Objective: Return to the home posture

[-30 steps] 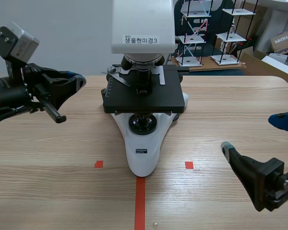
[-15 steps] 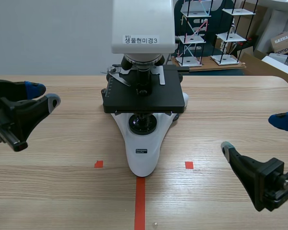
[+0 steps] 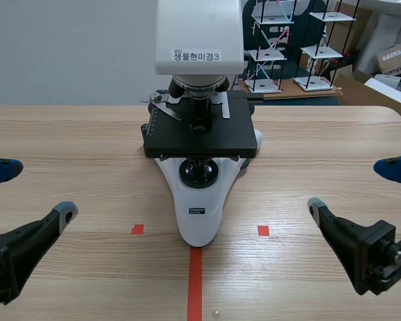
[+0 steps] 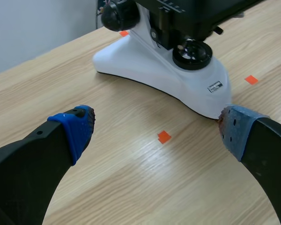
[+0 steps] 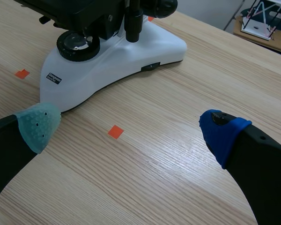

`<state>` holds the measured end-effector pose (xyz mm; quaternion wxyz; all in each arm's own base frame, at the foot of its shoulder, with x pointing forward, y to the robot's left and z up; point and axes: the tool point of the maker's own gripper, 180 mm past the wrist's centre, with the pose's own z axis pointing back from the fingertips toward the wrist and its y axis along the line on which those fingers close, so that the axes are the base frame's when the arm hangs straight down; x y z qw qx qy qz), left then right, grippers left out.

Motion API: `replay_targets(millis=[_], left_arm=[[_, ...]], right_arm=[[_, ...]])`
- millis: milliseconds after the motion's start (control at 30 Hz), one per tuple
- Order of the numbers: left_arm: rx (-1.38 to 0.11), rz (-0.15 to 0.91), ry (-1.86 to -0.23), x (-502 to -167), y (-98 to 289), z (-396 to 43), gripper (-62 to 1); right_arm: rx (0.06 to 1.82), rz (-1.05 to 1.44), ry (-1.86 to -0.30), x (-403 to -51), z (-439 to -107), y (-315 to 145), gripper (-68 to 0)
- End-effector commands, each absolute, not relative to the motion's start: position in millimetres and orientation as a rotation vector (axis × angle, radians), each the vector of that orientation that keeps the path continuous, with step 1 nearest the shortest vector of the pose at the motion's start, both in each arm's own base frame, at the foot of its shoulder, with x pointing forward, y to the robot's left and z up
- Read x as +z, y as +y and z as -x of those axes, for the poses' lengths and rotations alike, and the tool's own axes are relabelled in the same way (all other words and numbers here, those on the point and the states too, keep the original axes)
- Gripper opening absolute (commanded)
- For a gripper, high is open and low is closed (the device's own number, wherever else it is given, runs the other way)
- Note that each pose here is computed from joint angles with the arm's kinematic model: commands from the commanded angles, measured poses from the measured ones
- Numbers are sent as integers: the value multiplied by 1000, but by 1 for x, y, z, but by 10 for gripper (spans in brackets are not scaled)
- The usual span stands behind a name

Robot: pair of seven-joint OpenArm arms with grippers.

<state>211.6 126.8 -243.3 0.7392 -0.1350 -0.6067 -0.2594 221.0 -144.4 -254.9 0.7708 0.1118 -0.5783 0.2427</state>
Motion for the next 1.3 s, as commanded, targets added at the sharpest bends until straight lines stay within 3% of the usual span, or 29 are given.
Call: replay_targets(millis=[0, 200, 1267], left_arm=[[-572, 310, -1362, -233, 118, -209, -49], [-568, 333, -1374, -220, 103, -196, 11], [-562, 329, -1359, -222, 101, -195, 11]], right_arm=[[535, -248, -1287, -245, -225, -143, 4], [535, -247, -1287, -245, -225, -143, 4], [534, -248, -1287, -245, -225, -143, 4]])
